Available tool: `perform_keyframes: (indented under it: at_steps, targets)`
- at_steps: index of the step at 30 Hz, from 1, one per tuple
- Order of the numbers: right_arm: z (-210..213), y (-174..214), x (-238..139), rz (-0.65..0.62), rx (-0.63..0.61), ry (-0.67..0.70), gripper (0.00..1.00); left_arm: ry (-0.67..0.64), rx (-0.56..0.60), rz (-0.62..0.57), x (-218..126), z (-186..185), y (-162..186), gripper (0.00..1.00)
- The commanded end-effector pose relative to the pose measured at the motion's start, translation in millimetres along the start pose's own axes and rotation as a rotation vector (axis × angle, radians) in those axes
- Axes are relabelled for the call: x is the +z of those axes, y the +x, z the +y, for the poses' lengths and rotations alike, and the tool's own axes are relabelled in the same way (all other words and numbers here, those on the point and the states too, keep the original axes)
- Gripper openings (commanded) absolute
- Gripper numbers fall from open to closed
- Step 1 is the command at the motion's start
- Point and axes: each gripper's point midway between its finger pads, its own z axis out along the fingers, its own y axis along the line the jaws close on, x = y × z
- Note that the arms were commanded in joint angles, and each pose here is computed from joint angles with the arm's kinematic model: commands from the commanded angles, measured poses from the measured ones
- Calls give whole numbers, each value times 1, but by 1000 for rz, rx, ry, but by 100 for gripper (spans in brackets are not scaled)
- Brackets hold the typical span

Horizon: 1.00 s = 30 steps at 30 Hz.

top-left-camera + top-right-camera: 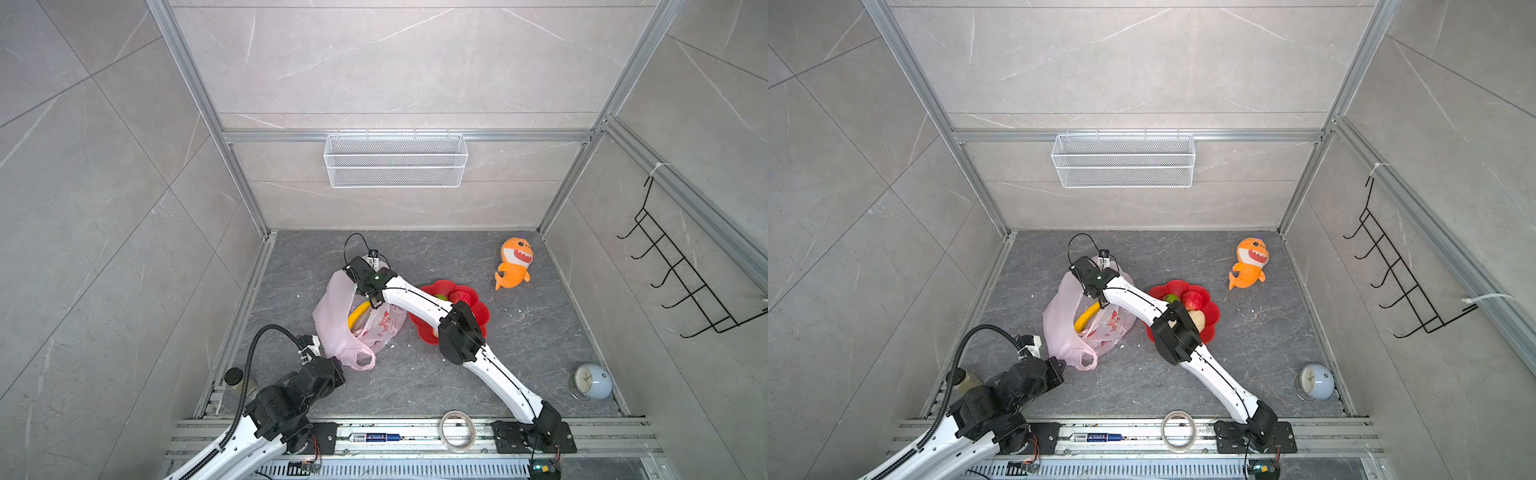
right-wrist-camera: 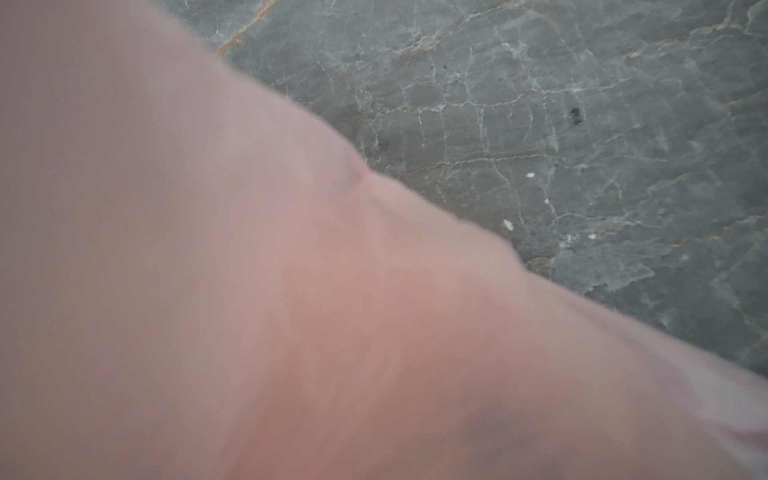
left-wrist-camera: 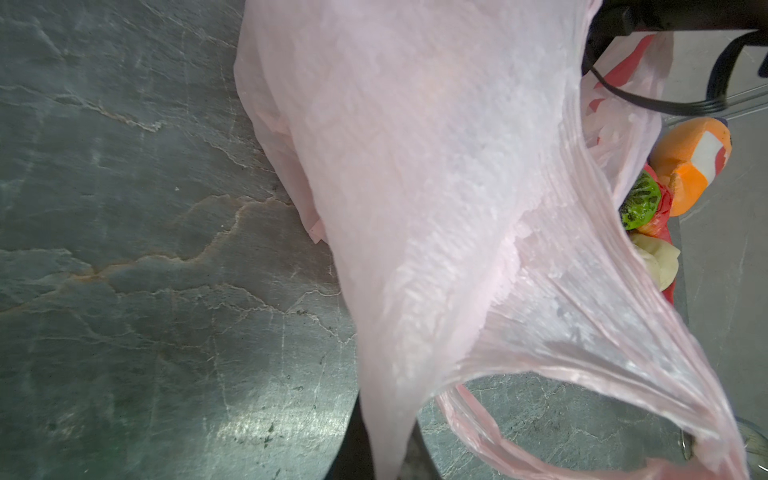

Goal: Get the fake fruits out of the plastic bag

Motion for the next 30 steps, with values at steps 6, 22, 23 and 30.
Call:
perform_keyframes:
  at_steps: [6, 22, 23, 30]
  targets:
    - [-9, -4, 11, 0, 32, 12, 75, 10, 19, -25, -5, -3, -6, 0]
    - [-7, -4, 10, 29, 2, -28, 55, 6, 5, -38, -5, 0, -7, 0]
    - [-6, -4, 8, 31, -4, -35, 54, 6, 4, -42, -6, 0, -8, 0]
    - [11, 8, -23, 39, -67, -81, 51, 11, 9, -128, -9, -8, -27, 0]
